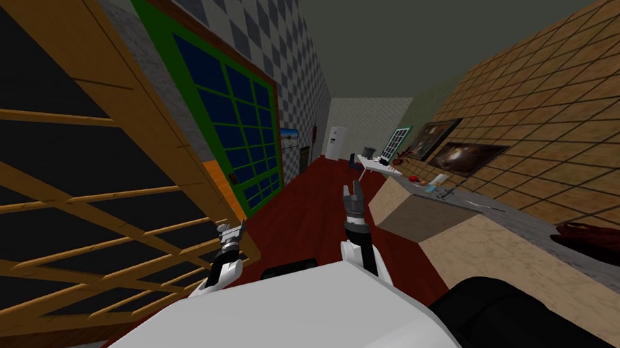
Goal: Pull the door open
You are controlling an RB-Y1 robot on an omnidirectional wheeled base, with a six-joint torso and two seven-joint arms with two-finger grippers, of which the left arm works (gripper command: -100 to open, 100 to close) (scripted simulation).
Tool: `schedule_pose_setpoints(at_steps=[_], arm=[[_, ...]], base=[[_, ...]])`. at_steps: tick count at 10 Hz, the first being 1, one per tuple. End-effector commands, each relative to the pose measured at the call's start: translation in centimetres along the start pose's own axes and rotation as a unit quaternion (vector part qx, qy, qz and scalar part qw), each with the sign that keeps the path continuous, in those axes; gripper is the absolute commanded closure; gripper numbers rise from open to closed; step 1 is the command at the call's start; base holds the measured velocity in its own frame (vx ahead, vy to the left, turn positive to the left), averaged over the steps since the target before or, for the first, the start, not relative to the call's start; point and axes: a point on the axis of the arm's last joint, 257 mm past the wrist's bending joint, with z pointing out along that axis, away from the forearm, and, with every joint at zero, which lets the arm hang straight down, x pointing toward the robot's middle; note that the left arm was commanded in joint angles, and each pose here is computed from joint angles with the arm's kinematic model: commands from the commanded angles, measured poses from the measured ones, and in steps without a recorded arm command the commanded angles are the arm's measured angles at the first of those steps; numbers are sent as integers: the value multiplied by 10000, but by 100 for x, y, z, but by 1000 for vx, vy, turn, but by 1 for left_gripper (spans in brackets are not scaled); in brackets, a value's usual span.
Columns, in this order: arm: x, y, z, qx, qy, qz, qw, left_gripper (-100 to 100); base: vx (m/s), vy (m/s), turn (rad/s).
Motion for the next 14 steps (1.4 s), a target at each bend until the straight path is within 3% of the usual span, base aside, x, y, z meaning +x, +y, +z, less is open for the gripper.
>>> schedule_pose_setpoints(at_steps=[1,4,5,6,11,12,14], arm=[[39,-221,75,119,24,50,9999,-100],[52,-336,96,153,19,55,9999,-100],[11,-175,88,56,-16,2,10000,-100],[11,-175,88,56,-16,2,10000,100],[11,-175,88,56,-16,2,10000,100],[17,-138,76,-5,6,0,10000,-100],[27,-106,61,-71,34,-1,10000,-100]], base=[[-3,12,-29],[-7,20,-33],[2,-9,-47],[4,-10,12],[-2,4,4],[-112,20,-31],[-183,11,-71]])
